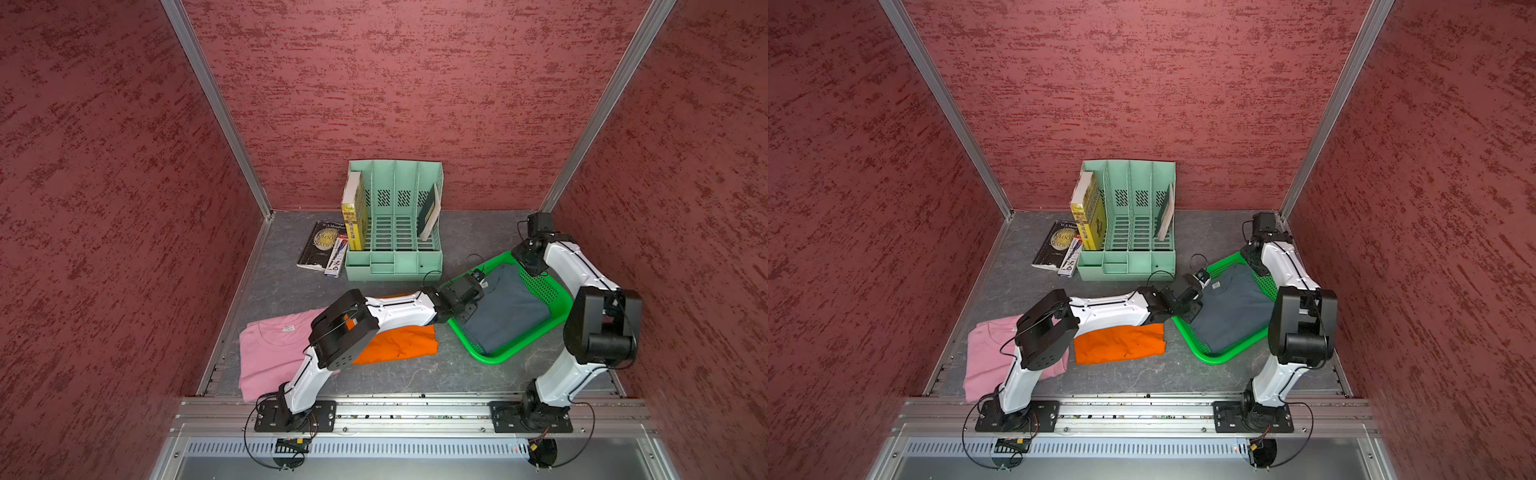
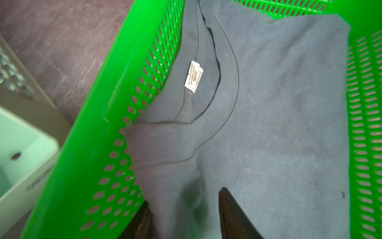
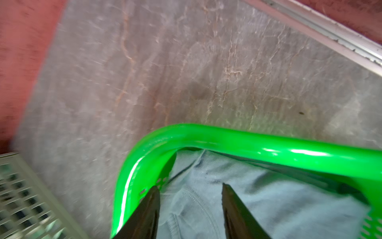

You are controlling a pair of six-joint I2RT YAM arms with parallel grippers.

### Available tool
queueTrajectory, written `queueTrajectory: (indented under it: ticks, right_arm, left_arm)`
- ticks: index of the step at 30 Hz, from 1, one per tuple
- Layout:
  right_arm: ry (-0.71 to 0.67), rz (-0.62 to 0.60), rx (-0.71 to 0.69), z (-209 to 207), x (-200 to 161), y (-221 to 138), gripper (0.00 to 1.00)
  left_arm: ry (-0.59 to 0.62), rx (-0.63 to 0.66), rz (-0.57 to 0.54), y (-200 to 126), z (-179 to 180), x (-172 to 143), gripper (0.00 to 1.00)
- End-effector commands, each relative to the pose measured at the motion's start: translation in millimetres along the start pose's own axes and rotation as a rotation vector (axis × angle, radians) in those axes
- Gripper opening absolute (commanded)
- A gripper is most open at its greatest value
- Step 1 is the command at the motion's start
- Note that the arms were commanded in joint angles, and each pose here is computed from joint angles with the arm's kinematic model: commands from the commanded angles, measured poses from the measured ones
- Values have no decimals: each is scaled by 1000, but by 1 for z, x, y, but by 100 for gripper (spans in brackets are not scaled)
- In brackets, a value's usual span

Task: Put the folded t-shirts into the basket
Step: Place the T-shirt in the bin, then adjust the T-shirt in the bin, then adjust the bin at the center of the board.

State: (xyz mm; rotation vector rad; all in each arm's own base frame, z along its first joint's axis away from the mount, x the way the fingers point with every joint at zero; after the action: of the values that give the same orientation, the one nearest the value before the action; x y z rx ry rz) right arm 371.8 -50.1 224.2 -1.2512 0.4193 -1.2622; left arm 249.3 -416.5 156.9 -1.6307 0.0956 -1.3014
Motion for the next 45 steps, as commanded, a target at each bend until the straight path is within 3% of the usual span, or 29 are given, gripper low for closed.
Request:
queueTrajectory:
  ticks: [1,6,9,13,17,24,27,31,37,41,45]
  right_arm:
    - [-33,39,44,-6,-6,-31,52]
    - [-106,155,55,-26,-37,-45,51]
    - [-222,308,85,-32,-67,-49,48]
    - [-322,514,115,-42,-108,-42,45]
    - [-374,580,72,-55,-130,-36,44]
    - [-454,496,-168,-74,-127,-3,41]
    - [-454,501,-211,-73,-127,13,39]
    - [-471,418,-319,-75,-120,22,38]
    - [-521,273,-490,-78,-104,24,38]
    - [-539,184,-593,-76,-95,27,37]
    - [-517,181,-517,-68,-94,20,37]
  left_arm:
    - [-28,8,-47,-44,9,13,57]
    - [-79,-10,-151,-93,14,18,61]
    - [-93,27,-180,-110,31,16,67]
    - [-133,3,-111,-92,61,0,64]
    - [-125,-37,-49,-65,67,-11,63]
    - [-178,12,24,-28,68,-15,59]
    - [-209,-10,26,-23,65,-16,56]
    - [-196,-41,20,-25,53,-18,53]
    - [-215,-40,46,-18,48,-25,24]
    - [-279,-19,1,-25,43,-27,9]
    - [-295,27,-30,-29,29,-28,0]
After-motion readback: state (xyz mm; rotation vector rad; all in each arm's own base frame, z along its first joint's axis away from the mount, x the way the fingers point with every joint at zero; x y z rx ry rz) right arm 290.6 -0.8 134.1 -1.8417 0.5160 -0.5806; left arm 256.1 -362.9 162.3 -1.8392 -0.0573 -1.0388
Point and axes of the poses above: each gripper's point midway between its finger pads, its own y axis out along the fingers, its own z axis along the line the jaws close on, x = y × z, the point moved 10 cm from there along -y, back along the fingers, and after that the axes turned 7 degrees about y, right-handed, at the moved point
